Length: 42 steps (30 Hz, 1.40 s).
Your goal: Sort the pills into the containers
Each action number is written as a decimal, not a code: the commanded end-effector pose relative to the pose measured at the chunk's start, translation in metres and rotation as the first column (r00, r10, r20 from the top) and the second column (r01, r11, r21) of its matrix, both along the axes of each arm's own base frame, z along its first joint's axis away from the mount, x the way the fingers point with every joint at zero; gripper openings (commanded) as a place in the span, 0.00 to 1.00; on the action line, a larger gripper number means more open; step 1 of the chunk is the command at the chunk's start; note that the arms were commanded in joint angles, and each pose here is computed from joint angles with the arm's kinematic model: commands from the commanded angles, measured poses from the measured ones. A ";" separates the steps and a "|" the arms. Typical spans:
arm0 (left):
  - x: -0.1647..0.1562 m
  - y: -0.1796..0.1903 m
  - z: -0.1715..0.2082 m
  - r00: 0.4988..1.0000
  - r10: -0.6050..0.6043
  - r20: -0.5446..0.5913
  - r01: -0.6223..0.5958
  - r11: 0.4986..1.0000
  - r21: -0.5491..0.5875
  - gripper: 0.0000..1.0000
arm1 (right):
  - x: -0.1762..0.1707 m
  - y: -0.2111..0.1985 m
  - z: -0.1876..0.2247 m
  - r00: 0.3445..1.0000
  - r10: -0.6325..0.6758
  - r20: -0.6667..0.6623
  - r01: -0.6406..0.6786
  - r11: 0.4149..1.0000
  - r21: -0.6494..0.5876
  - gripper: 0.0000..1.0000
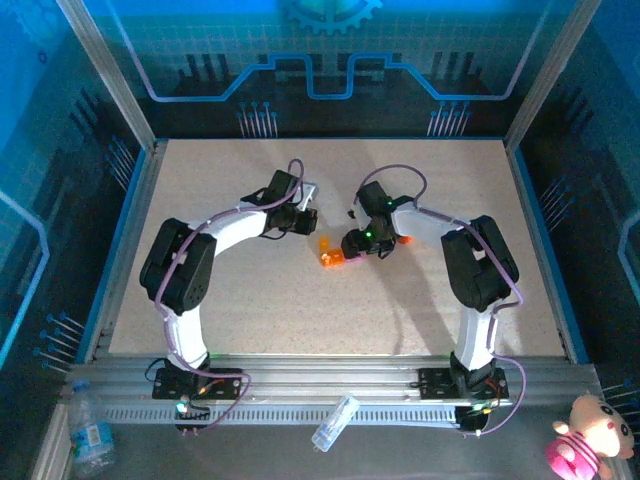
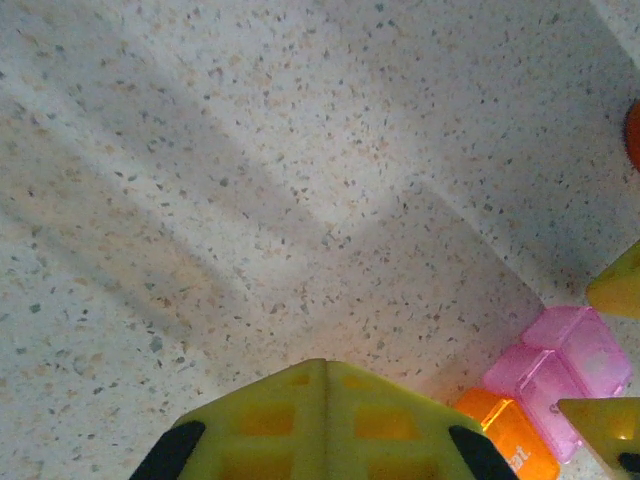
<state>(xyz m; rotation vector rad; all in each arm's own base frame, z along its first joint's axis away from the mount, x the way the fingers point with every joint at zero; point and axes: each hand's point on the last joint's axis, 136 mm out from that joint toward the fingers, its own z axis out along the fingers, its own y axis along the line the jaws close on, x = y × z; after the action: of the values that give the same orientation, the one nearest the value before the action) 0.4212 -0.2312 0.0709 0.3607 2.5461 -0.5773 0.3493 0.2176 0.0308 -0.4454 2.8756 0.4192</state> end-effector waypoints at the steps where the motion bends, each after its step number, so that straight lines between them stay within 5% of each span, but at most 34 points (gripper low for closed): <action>1: -0.004 -0.003 -0.006 0.998 -0.008 -0.063 0.006 1.000 -0.019 0.00 | -0.011 -0.007 -0.016 0.999 -0.009 -0.047 0.006 0.999 -0.047 0.65; 42: -0.047 -0.038 -0.005 0.974 -0.139 -0.179 0.109 0.979 -0.170 0.00 | -0.011 -0.008 -0.022 0.998 -0.025 -0.063 0.021 0.998 -0.052 0.64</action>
<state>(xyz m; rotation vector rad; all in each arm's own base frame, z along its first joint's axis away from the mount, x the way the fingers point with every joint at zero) 0.3853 -0.2648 0.0526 0.4197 2.6575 -0.8392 0.3490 0.2174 0.0302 -0.4324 2.8810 0.4199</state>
